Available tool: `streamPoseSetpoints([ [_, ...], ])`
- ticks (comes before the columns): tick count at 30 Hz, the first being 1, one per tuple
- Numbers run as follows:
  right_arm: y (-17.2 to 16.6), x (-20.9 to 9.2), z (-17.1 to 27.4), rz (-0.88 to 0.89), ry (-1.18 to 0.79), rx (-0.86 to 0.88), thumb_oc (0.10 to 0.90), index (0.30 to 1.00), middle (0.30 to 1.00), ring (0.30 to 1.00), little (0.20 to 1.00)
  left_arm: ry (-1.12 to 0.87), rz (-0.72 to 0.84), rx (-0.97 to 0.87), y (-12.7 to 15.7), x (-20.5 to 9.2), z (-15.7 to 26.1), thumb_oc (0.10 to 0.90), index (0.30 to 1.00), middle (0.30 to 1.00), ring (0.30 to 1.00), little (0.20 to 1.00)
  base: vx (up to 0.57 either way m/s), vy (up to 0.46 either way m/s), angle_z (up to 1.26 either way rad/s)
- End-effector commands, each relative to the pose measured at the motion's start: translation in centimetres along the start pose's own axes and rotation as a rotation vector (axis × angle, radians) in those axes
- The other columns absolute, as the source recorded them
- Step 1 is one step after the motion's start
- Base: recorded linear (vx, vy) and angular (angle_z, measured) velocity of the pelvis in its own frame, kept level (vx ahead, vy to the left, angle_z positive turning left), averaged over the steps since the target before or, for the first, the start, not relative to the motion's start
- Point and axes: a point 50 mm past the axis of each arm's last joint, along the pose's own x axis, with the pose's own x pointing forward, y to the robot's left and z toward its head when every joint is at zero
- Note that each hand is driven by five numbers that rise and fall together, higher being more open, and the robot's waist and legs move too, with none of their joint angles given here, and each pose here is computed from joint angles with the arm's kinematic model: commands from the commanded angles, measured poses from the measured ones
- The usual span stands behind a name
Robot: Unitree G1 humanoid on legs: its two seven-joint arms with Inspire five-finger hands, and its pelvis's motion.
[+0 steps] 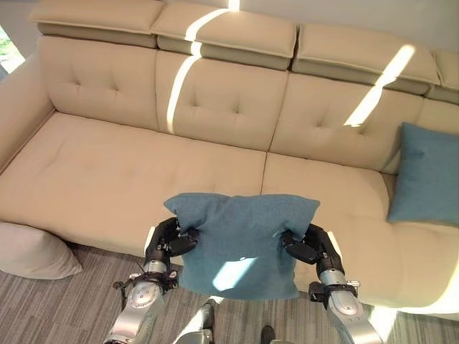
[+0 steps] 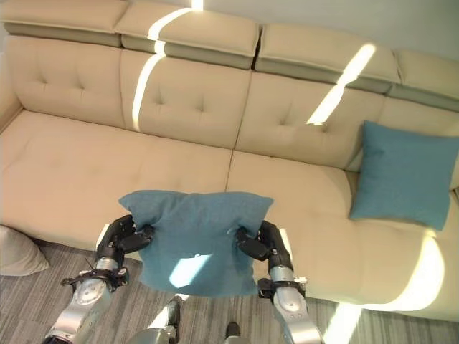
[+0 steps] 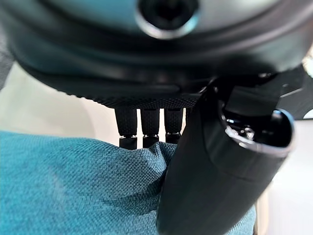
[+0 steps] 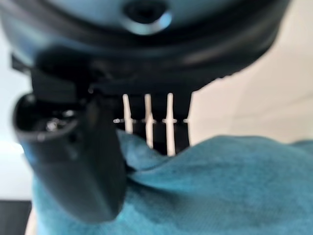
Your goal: Pick up all the scattered cushions and arrange them neatly on the sofa.
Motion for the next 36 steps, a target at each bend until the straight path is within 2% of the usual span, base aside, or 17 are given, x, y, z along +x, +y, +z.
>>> streamPoseSetpoints([
  [1,0.3,1.7,7.9,0.023,-0.39,0.068,0.4,0.3,0.3,0.3,0.3,-0.269,-0.171,-0.089,-3.5,-0.3,4.5,0.4,0.3,0.3,0.3,0.3,0.13,0.069,-0.06],
  [7,0.4,1.8,7.9,0.029,-0.392,0.065,0.4,0.3,0.3,0.3,0.3,-0.248,-0.175,-0.094,-3.6,-0.3,4.1,0.4,0.3,0.3,0.3,0.3,0.13,0.004,-0.22],
  [24,-1.6,1.2,6.9,-0.017,-0.354,0.052,0.4,0.3,0.3,0.3,0.3,-0.219,-0.233,-0.139,-5.1,-0.1,3.6,0.4,0.3,0.3,0.3,0.3,0.09,-0.068,0.25],
  [36,-1.1,1.5,6.8,-0.006,-0.341,0.029,0.4,0.3,0.3,0.3,0.3,-0.238,-0.215,-0.119,-4.6,-0.1,4.1,0.4,0.3,0.3,0.3,0.3,0.17,0.144,-0.29],
])
